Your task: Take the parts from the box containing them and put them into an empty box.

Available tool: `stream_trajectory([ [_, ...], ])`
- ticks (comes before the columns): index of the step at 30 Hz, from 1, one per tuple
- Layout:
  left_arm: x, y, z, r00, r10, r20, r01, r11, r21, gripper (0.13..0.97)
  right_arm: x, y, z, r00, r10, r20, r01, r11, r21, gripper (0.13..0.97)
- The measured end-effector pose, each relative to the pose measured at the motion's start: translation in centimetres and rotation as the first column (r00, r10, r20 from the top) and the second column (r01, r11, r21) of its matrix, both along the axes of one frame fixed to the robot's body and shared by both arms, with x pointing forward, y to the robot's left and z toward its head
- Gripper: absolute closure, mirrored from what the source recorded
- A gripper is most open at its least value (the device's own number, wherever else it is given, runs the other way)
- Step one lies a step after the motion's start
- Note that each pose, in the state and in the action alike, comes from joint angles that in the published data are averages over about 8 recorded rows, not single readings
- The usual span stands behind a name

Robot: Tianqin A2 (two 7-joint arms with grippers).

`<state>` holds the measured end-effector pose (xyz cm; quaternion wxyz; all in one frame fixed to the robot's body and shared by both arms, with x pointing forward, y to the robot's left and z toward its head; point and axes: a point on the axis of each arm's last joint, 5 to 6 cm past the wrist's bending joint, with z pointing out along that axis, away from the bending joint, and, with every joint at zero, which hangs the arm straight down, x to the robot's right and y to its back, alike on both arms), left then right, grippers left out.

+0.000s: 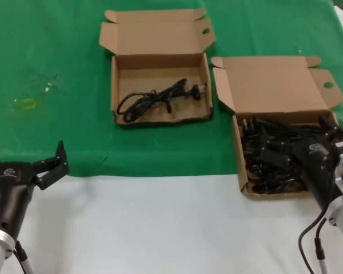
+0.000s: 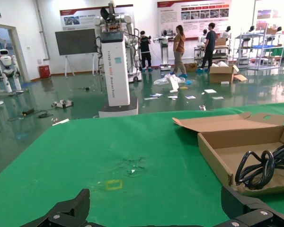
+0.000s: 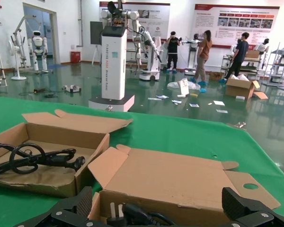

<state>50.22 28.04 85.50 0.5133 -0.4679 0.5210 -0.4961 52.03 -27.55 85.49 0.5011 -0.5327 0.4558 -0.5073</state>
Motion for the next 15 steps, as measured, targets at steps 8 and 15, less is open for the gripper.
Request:
stream_trajectory([
  [8,0.0,0.0,0.0,1.0,0.0,0.0,0.0,1.0,0.0,0.132,0.0,0.0,0.0,1.0,0.0,0.0,0.0,1.0,0.0,0.13],
  [15,0.0,0.0,0.0,1.0,0.0,0.0,0.0,1.0,0.0,0.132,0.0,0.0,0.0,1.0,0.0,0.0,0.0,1.0,0.0,0.13],
])
